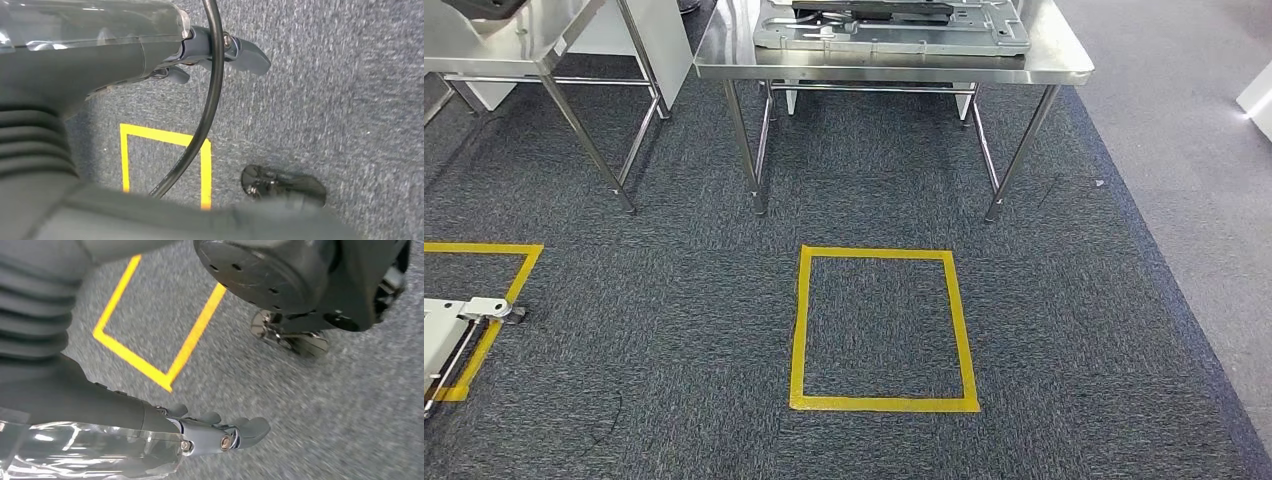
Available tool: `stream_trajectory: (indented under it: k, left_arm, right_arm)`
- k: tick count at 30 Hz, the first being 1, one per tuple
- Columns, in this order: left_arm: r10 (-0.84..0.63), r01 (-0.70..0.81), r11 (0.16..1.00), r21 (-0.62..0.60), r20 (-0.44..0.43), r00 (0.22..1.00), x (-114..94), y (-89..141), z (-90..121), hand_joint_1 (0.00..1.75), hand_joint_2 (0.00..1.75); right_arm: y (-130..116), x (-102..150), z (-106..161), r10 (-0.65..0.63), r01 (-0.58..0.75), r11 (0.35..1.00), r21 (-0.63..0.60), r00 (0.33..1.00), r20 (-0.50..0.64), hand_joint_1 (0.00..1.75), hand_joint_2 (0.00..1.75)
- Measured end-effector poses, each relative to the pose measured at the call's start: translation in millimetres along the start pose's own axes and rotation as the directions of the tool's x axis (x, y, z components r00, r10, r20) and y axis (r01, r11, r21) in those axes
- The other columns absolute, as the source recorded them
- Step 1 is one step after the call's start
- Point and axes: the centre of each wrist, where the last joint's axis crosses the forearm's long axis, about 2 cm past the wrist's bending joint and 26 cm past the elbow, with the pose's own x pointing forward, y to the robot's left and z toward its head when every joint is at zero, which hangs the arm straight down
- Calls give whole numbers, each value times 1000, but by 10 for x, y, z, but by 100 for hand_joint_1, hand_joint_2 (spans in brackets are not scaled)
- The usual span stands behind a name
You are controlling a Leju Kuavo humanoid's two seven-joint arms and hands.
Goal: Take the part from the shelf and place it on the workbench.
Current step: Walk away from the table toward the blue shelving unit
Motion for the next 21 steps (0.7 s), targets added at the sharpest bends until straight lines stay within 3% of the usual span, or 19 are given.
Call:
stream_trajectory:
  k: [21]
  left_arm:
    - [-7, -2, 988, -156, -53, 999, -36, -157, 47, 0, 0]
  right_arm:
    - [118, -458, -199, -265, 273, 962, -1, 935, -237, 0, 0]
